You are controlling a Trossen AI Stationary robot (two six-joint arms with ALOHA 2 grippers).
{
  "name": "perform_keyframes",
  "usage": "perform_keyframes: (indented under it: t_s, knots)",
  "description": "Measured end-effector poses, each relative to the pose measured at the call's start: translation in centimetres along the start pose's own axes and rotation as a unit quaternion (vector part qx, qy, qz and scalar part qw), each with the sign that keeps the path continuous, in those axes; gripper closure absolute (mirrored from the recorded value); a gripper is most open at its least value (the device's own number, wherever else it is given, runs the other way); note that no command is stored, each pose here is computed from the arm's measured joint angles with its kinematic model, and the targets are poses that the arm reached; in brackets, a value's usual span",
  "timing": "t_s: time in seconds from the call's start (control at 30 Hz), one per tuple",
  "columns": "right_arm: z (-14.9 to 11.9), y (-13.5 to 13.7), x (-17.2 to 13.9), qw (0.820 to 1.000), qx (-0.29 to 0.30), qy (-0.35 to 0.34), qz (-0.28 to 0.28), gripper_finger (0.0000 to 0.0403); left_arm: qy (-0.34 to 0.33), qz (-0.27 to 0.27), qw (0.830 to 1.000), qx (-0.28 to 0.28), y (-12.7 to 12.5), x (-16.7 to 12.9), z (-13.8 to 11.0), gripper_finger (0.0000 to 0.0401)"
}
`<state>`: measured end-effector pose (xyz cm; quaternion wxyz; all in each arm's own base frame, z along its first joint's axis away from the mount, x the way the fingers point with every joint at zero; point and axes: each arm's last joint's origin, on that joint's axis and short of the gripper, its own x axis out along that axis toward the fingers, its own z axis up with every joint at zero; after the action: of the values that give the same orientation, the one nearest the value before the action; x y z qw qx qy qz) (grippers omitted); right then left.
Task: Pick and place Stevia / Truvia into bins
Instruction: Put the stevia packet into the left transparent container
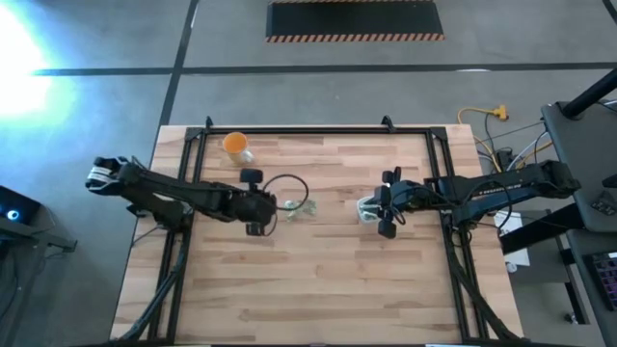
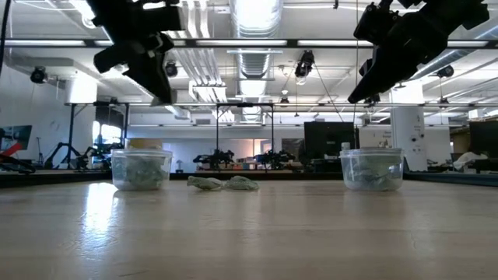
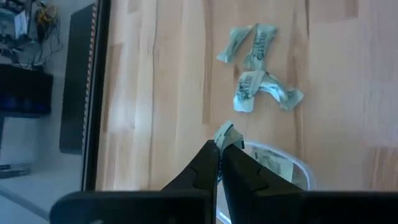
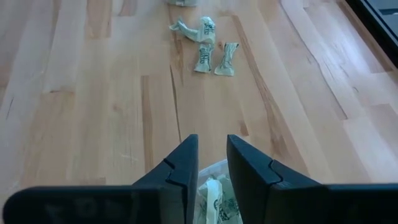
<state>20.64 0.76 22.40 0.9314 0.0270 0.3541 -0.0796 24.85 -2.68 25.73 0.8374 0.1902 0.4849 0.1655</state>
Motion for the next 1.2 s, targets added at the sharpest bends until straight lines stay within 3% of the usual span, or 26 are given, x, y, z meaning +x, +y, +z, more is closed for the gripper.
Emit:
perform_keyframes:
  t_s: [0.37,0.57,1.0,1.2]
  knots:
    - [0.1,0.0,0.0,1.000,0.003,-0.006,0.001,0.0335,0.045,-0.001,0.998,-0.044,-0.5,1.9,-2.3,0.0401]
    - [0.2,0.0,0.0,1.000,0.004,-0.009,0.001,0.0329,0.040,-0.034,0.997,-0.065,-1.1,2.9,-2.9,0.0401]
    - [0.2,0.0,0.0,1.000,0.006,-0.011,0.002,0.0331,0.040,-0.059,0.995,-0.067,-1.8,3.7,-3.8,0.0400]
    - [0.2,0.0,0.0,1.000,0.006,-0.011,0.002,0.0334,0.039,-0.059,0.995,-0.068,-1.8,3.8,-3.9,0.0344]
